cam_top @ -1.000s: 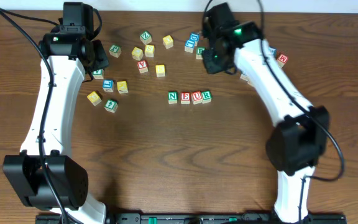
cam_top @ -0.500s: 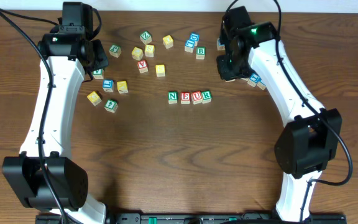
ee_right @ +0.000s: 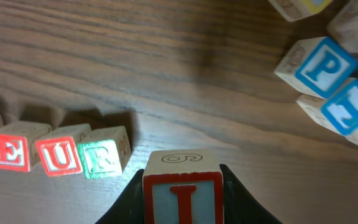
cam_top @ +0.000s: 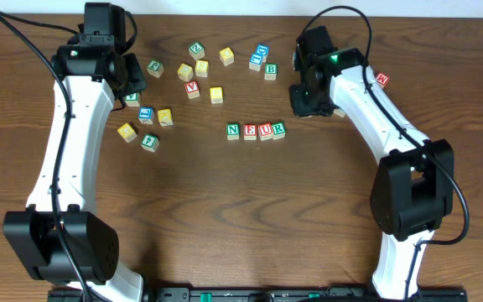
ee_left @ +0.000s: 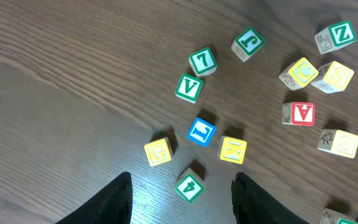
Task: Spell out NEURIPS
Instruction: 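Carry the red I block right of the green R block and release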
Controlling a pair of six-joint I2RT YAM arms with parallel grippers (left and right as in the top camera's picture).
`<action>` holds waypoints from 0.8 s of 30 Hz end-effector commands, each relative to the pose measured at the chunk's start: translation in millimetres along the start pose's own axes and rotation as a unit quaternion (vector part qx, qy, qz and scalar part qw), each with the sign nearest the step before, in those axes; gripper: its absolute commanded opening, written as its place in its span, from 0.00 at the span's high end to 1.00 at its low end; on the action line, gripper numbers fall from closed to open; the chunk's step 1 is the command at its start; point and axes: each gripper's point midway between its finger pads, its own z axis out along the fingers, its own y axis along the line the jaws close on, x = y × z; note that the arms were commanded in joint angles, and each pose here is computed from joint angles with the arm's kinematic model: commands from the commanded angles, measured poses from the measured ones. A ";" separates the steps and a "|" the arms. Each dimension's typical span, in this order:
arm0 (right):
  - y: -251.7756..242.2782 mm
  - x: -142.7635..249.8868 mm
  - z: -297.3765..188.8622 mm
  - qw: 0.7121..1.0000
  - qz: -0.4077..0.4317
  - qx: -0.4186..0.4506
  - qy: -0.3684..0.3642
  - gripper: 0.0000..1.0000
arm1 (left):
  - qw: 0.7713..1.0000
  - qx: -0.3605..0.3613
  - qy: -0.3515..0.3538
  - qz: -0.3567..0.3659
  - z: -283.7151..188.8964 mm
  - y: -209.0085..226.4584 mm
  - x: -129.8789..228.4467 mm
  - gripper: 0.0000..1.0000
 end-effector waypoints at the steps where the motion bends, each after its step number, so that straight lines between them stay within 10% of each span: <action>1: 3.7 11.9 17.5 1.000 0.007 -0.008 0.013 0.78 | 1.000 -0.001 -0.016 -0.006 -11.4 3.2 -6.0 0.49; 24: 33.0 19.3 53.7 0.999 -0.040 -0.023 -0.022 0.66 | 1.000 -0.001 -0.016 -0.006 -11.4 3.2 -5.8 0.49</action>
